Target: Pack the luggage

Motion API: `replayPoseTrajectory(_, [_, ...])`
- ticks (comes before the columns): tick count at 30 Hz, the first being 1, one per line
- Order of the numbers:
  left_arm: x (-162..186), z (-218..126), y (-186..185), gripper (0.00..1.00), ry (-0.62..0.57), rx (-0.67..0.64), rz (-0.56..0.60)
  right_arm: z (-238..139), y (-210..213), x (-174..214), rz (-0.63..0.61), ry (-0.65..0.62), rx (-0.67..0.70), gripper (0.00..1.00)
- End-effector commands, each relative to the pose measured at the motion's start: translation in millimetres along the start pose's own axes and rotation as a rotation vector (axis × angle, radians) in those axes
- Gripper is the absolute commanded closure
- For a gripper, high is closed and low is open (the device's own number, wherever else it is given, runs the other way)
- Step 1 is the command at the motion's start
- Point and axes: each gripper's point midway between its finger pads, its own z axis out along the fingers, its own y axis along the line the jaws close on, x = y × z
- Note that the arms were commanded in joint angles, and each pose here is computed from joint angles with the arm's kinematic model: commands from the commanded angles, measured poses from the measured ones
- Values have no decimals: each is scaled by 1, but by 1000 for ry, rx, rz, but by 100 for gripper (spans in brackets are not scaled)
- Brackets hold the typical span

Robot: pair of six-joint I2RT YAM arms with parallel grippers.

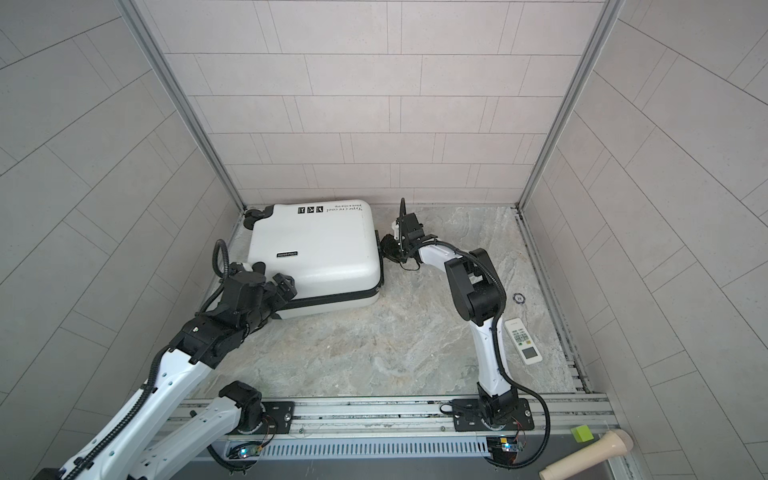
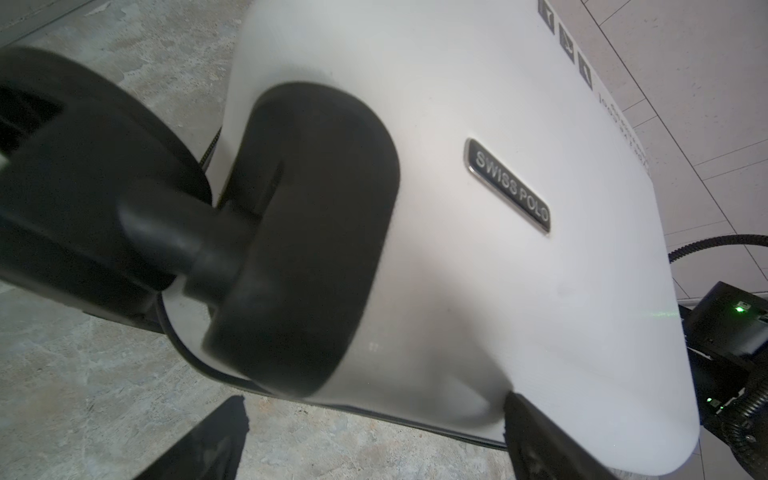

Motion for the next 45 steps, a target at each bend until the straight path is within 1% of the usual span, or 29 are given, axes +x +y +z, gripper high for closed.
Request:
replayPoseTrajectory(1, [-3, 5, 12, 2, -30, -44, -12, 14, -17, 20, 31, 35, 44, 72])
replayPoseTrajectory(5, [-2, 17, 12, 2, -18, -68, -1, 1, -20, 27, 33, 22, 56, 85])
replayPoseTrajectory(11, [-6, 32, 0, 2, -15, -40, -3, -23, -27, 46, 50, 7, 65, 100])
replayPoseTrajectory(16, [-10, 46, -12, 2, -6, -16, -3, -49, -38, 67, 85, -24, 84, 100])
replayPoseTrajectory(22, [-14, 63, -29, 2, 6, 18, 5, -77, -44, 95, 140, -73, 74, 100])
replayPoseTrajectory(26, [-18, 74, -40, 2, 15, 37, 13, -93, -42, 121, 141, -89, 88, 100])
replayPoseTrajectory(29, [-21, 82, -47, 3, 20, 50, 19, -102, -38, 141, 117, -89, 110, 100])
replayPoseTrajectory(31, [-24, 87, -51, 3, 24, 54, 24, -109, -37, 153, 90, -86, 133, 92])
replayPoseTrajectory(32, [-25, 90, -53, 3, 27, 55, 27, -114, -37, 158, 73, -84, 149, 84])
replayPoseTrajectory(33, [-26, 92, -54, 2, 27, 55, 28, -119, -39, 162, 63, -83, 166, 75])
replayPoseTrajectory(35, [-28, 97, -56, 3, 35, 52, 29, -134, -45, 166, 40, -94, 208, 53])
replayPoseTrajectory(37, [-30, 102, -57, 2, 38, 55, 29, -153, -50, 168, -9, -105, 262, 35])
replayPoseTrajectory(38, [-31, 104, -58, 2, 38, 58, 27, -163, -53, 169, -39, -108, 294, 28])
replayPoseTrajectory(40, [-33, 108, -60, 3, 42, 64, 25, -182, -54, 168, -104, -119, 335, 17])
replayPoseTrajectory(41, [-33, 110, -61, 3, 47, 68, 25, -191, -54, 168, -140, -121, 351, 14])
replayPoseTrajectory(45, [-36, 117, -64, 2, 59, 74, 29, -222, -41, 162, -271, -150, 352, 7])
